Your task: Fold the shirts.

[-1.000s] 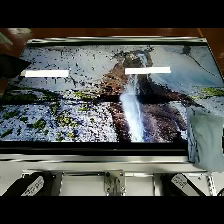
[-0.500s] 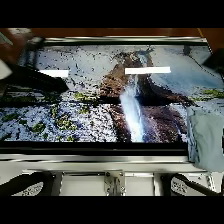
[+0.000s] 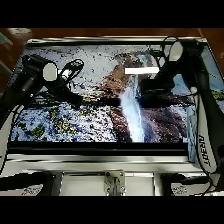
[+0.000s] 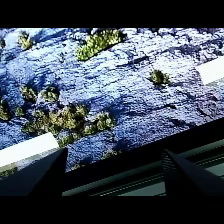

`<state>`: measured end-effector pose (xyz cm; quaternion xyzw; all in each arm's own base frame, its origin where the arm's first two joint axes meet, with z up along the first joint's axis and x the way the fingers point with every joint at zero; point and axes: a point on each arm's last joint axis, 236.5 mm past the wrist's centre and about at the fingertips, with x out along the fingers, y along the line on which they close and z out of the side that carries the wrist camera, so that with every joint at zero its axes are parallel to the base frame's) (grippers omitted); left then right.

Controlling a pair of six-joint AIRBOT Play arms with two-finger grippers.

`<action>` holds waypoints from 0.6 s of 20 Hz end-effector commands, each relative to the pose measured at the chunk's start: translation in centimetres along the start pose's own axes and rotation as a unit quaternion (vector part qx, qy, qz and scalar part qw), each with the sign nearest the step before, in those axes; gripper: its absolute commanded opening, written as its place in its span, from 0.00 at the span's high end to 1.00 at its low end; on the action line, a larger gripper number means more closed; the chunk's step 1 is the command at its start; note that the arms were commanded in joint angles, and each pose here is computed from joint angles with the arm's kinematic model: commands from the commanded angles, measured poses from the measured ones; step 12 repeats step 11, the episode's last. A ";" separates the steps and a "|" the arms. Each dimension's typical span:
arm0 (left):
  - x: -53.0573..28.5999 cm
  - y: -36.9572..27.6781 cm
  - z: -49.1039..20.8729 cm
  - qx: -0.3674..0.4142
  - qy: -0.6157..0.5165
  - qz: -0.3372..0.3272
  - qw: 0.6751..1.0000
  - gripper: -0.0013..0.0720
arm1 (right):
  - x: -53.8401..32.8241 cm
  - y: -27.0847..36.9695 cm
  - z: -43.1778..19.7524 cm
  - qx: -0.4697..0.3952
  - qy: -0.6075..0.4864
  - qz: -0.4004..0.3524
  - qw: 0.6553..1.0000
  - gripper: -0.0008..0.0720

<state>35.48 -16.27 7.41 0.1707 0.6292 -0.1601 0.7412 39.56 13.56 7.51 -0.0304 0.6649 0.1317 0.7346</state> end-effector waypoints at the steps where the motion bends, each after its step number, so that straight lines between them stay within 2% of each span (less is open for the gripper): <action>1: 0.3 1.1 -0.4 -0.011 0.013 0.010 1.000 0.09 | 1.1 1.9 -0.5 -0.025 0.017 -0.009 0.999 0.04; 12: 0.3 1.2 0.4 -0.012 -0.004 0.011 1.000 0.09 | 1.1 2.0 -0.5 -0.025 0.018 -0.006 1.000 0.04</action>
